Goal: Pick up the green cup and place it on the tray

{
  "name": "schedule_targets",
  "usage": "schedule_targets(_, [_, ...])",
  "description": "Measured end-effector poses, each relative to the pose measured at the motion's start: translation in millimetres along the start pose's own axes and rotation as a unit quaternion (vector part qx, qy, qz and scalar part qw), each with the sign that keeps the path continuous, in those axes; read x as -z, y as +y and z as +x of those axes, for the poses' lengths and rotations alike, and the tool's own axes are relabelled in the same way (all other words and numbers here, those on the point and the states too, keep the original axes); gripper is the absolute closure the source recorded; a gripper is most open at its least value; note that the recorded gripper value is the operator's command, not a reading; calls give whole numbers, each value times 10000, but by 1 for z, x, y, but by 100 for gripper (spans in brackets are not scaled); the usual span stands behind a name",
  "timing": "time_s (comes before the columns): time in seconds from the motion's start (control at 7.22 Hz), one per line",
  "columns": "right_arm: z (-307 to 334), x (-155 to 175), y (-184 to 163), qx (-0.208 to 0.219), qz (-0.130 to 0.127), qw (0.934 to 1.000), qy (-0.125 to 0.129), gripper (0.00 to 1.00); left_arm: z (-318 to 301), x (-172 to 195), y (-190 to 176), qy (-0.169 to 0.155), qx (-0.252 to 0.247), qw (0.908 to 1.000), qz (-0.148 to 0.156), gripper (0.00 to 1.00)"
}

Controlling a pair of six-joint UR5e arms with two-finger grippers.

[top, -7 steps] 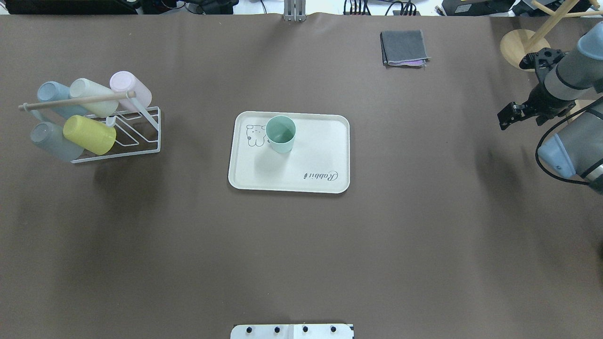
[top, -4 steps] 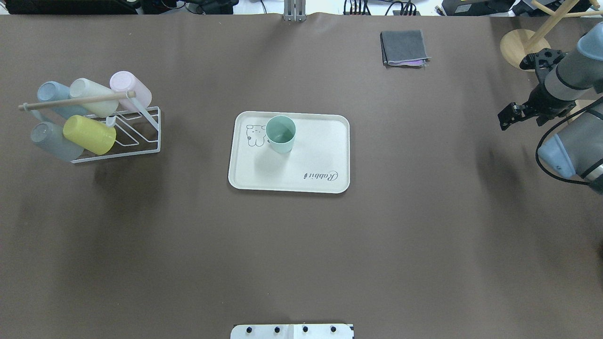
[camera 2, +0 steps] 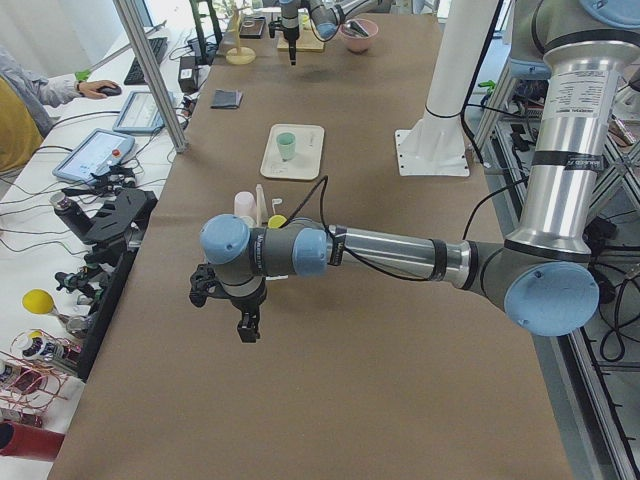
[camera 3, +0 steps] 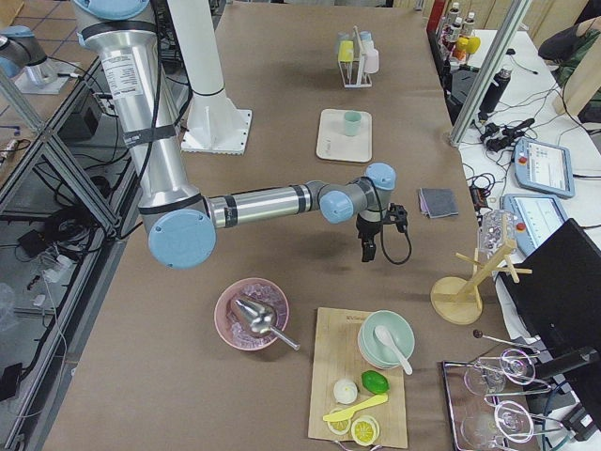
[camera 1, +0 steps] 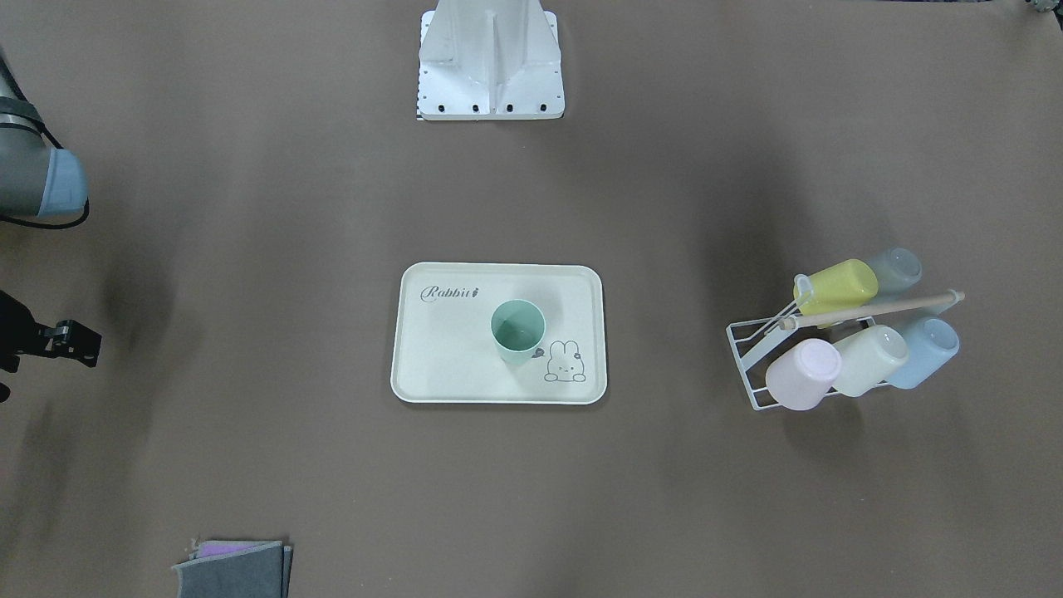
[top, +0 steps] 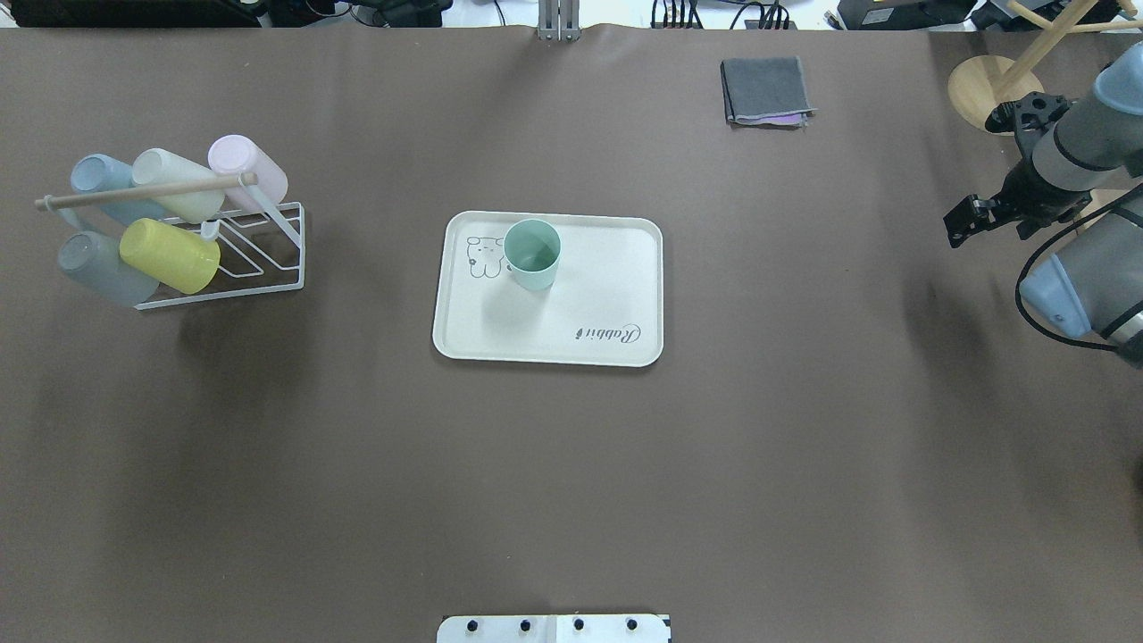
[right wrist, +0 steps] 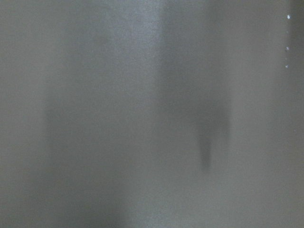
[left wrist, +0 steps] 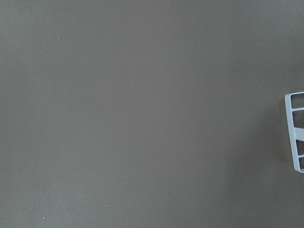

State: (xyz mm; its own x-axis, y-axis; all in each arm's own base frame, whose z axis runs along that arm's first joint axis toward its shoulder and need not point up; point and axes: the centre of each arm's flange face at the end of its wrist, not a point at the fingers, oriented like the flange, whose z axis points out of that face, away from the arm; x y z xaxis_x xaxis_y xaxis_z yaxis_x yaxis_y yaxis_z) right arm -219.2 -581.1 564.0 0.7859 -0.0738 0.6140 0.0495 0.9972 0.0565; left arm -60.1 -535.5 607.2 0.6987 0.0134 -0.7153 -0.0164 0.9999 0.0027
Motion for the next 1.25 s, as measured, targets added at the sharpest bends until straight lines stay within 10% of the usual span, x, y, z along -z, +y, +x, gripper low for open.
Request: schedule_targets(1.25, [-3, -10, 3, 30, -77, 10000, 37, 0, 1, 0, -1, -13, -11, 10000, 0, 1])
